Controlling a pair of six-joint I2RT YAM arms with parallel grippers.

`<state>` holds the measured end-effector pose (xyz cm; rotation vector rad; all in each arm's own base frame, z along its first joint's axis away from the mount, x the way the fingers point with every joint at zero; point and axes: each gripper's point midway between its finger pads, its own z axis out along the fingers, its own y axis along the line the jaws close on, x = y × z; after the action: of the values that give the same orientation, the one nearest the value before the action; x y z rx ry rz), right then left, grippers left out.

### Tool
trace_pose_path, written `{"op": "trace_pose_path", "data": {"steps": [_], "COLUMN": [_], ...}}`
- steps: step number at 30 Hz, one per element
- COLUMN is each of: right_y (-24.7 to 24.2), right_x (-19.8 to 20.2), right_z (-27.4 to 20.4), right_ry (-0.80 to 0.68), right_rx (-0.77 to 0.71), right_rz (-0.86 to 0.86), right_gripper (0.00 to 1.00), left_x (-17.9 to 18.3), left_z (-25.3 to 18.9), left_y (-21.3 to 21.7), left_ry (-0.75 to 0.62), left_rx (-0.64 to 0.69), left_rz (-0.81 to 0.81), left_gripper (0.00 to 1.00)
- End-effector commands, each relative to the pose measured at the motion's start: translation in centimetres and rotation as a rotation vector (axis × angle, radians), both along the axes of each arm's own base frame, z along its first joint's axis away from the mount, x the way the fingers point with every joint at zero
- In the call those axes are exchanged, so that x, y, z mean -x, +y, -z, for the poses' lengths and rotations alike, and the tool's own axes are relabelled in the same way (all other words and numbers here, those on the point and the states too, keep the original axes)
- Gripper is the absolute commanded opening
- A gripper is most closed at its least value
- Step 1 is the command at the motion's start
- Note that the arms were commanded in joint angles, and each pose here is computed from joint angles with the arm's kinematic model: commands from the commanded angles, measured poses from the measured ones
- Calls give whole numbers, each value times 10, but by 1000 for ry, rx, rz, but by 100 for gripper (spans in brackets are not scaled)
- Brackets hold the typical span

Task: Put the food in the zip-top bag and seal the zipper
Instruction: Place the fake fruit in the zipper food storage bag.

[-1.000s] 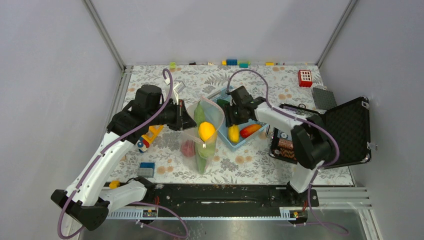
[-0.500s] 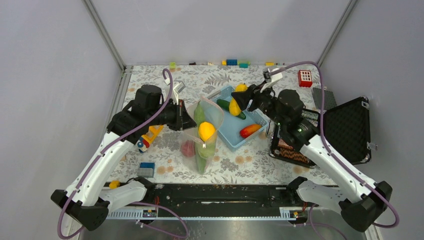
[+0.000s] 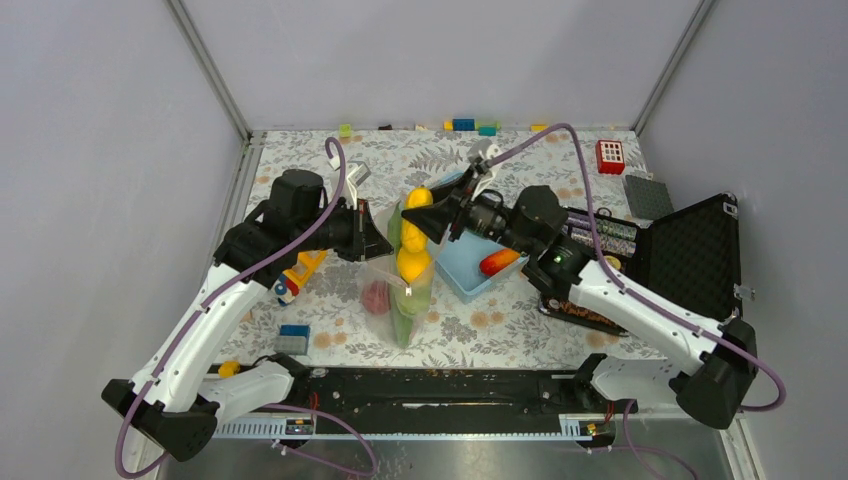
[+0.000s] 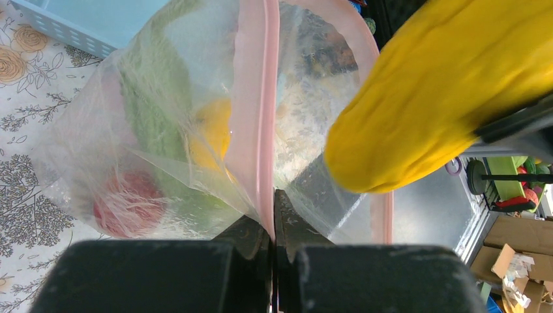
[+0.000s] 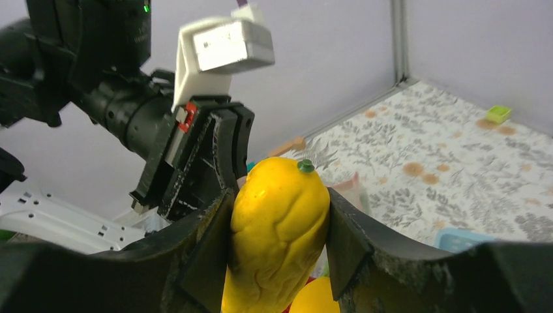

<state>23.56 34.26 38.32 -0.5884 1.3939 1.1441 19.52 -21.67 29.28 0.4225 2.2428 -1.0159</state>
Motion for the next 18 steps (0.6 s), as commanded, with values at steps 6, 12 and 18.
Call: {"op": "trace_pose_path", "data": {"steps": [6, 12, 18], "right_y": [32, 31, 27], "right_x": [11, 17, 22], "right_z": [8, 16, 14], "right_ry": [-13, 6, 26], "right_rx": [81, 117, 108], "right_rz": [-50, -60, -66], "right_gripper": [59, 84, 90], "left_x": [-6, -6, -5], "left_z": [-16, -16, -18], "left_y": [-6, -5, -4], "left_ry": [-68, -70, -79], "left_rx": [47, 47, 49], "left_rz": [17, 15, 12], "left_gripper": [0, 0, 0]}}
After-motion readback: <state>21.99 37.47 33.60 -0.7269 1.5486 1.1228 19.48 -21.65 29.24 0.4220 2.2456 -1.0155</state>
